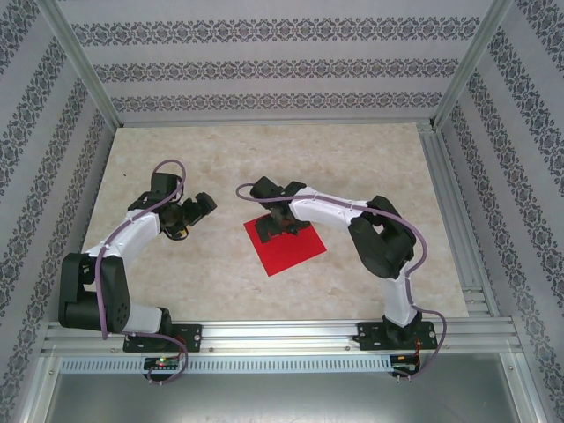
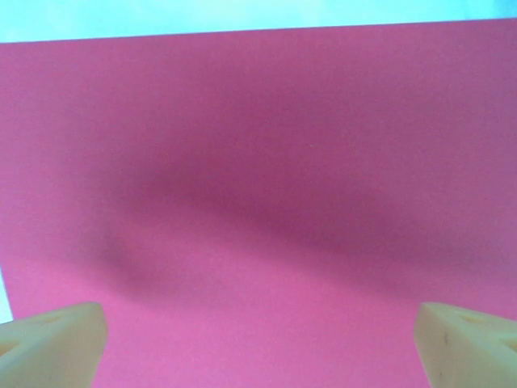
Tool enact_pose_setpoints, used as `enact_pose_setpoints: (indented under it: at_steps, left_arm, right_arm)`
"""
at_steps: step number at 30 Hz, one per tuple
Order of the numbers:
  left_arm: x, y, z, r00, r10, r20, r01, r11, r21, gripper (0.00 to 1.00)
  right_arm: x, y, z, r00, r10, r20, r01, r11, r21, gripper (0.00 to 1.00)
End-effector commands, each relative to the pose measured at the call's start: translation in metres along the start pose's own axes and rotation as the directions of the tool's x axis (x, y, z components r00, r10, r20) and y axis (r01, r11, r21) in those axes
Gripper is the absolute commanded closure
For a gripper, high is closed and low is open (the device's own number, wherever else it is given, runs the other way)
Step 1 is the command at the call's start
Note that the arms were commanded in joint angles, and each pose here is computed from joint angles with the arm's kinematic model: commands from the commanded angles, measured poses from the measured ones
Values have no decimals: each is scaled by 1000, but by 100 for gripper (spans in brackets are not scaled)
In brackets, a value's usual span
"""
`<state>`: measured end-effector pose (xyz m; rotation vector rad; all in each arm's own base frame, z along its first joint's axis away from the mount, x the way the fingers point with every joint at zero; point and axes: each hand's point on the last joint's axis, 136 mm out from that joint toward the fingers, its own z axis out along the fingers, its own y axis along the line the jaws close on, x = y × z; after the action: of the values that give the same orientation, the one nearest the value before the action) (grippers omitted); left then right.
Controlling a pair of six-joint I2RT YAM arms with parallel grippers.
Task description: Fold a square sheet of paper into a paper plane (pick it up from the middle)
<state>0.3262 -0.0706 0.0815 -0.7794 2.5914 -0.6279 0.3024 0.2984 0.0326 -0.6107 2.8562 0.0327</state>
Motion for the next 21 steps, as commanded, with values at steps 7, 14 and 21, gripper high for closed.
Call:
enact_pose_setpoints:
  at_steps: [7, 14, 21]
  left_arm:
    - [1, 7, -4, 1000, -7, 1, 7, 1000, -13, 0]
    - [1, 7, -3, 1000, -5, -1, 5, 1000, -14, 0]
    - [1, 7, -3, 1000, -2, -2, 2, 1000, -15, 0]
  right_arm:
    - [5, -2, 15, 998, -15, -62, 16, 1000, 13, 2]
    - [23, -9, 39, 990, -8, -141, 15, 999, 45, 3]
    - [49, -16, 60, 974, -9, -225, 24, 998, 61, 8]
